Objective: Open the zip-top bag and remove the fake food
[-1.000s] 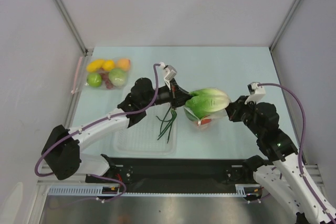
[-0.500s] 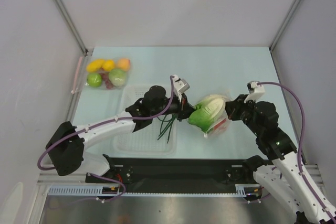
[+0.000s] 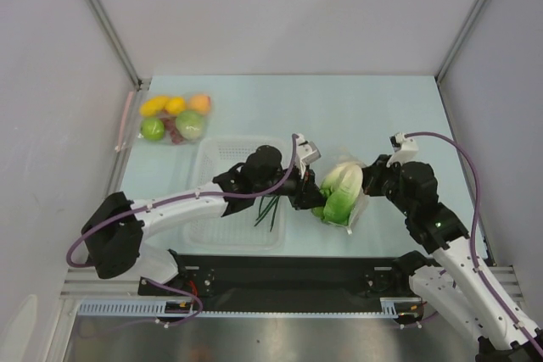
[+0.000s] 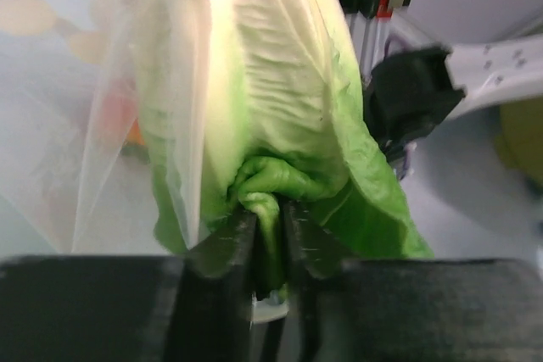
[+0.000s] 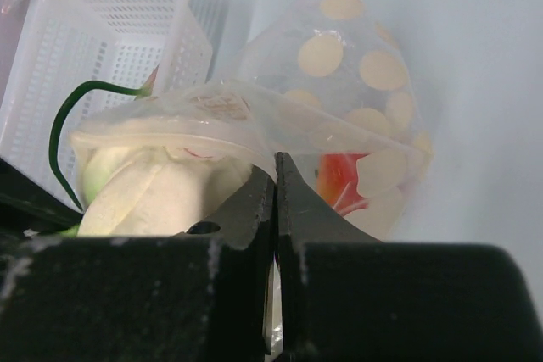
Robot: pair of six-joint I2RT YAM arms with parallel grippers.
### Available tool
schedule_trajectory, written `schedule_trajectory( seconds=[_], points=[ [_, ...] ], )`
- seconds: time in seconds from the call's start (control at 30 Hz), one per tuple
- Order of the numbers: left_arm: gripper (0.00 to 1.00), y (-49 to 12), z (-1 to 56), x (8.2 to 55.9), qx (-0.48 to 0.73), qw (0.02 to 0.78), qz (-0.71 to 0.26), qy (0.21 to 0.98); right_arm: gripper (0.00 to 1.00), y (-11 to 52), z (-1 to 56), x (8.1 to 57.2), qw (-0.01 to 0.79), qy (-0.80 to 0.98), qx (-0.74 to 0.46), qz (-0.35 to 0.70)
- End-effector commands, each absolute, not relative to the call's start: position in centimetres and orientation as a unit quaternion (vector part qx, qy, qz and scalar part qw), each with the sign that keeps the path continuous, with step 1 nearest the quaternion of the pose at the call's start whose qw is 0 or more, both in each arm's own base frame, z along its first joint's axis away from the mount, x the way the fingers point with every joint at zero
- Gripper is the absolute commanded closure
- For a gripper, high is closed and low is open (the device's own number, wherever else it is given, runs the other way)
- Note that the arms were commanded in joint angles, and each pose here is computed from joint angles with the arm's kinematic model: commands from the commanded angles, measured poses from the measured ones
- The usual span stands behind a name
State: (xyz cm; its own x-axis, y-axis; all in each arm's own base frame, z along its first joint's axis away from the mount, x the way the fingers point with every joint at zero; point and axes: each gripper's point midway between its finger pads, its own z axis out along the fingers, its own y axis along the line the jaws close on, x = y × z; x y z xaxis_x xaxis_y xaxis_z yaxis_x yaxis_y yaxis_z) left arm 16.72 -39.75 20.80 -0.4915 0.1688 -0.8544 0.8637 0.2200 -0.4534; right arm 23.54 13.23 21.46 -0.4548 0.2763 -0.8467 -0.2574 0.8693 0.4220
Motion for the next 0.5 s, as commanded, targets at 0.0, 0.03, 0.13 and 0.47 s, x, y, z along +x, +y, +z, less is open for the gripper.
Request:
schedule_trajectory(
  seconds=[0.0,0.03,0.13,0.47],
  points=[
    [0.70,-42.1,23.8,16.7,0.391,0.381,-0.522,0.656,1.00,16.5,24.0,22.1,0.513,0.786,-0.036,0.345],
    [0.63,-42.2,23.6,16.6,0.392,0.380,-0.521,0.656,1.00,16.4,23.8,22.0,0.513,0.787,-0.036,0.341],
    [0.46,-42.3,23.6,16.4,0.398,0.381,-0.525,0.649,1.00,16.3,23.0,21.9,0.504,0.795,-0.035,0.335],
    [0.37,-42.5,24.9,16.2,0.377,0.403,-0.542,0.634,1.00,16.6,20.5,21.7,0.481,0.808,-0.027,0.339]
  ],
)
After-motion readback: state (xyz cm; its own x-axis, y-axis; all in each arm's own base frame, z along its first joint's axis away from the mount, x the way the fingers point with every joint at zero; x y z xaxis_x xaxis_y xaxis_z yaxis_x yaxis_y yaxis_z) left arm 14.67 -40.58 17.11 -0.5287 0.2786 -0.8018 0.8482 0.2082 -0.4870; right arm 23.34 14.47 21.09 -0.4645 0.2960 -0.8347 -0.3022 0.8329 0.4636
